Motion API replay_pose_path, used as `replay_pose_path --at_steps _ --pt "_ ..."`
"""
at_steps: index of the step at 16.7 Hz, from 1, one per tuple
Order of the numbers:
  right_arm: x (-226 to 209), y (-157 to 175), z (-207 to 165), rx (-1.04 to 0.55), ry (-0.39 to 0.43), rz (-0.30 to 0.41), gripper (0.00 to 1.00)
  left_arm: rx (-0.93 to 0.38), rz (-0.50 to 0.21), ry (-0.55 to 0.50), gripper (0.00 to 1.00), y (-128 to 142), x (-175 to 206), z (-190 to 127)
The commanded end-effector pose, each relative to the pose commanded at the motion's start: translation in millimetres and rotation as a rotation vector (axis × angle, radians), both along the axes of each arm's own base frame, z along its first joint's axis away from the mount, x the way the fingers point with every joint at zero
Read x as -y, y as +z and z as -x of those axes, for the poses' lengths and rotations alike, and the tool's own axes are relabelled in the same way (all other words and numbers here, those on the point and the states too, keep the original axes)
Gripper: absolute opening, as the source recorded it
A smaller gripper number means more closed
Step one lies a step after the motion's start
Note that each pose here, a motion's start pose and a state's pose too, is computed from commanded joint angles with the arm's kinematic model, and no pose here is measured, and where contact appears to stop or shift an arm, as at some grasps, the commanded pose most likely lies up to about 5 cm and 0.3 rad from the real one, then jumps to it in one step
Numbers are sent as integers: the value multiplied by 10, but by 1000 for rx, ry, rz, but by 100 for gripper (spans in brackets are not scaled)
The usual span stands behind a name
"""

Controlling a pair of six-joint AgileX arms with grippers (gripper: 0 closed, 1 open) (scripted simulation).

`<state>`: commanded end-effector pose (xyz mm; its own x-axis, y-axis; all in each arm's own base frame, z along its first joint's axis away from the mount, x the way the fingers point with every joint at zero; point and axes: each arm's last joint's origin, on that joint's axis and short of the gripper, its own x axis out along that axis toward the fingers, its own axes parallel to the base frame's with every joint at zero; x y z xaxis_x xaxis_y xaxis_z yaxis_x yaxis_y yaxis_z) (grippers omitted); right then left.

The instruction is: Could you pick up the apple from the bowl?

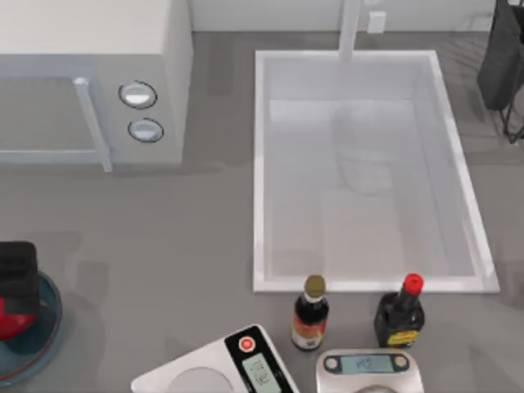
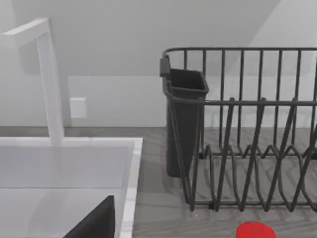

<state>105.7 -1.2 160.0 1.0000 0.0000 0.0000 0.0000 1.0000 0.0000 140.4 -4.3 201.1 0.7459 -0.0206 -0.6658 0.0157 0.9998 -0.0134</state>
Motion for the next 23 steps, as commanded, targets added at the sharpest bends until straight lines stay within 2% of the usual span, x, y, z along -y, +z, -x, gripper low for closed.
replay_pose_path --at_steps 6,10,12,18,23 --pt "0 0 0 0 0 0 100 -569 -14 -8 100 36 42 -522" --pt "0 0 0 0 0 0 100 -794 -25 -10 100 -12 67 -766" --pt "0 0 0 0 0 0 100 -837 -27 -10 100 -20 72 -816" --pt "0 0 0 0 0 0 100 -840 -26 -6 100 -31 63 -816" --pt "0 0 0 0 0 0 100 -839 -26 -7 100 -375 69 -855"
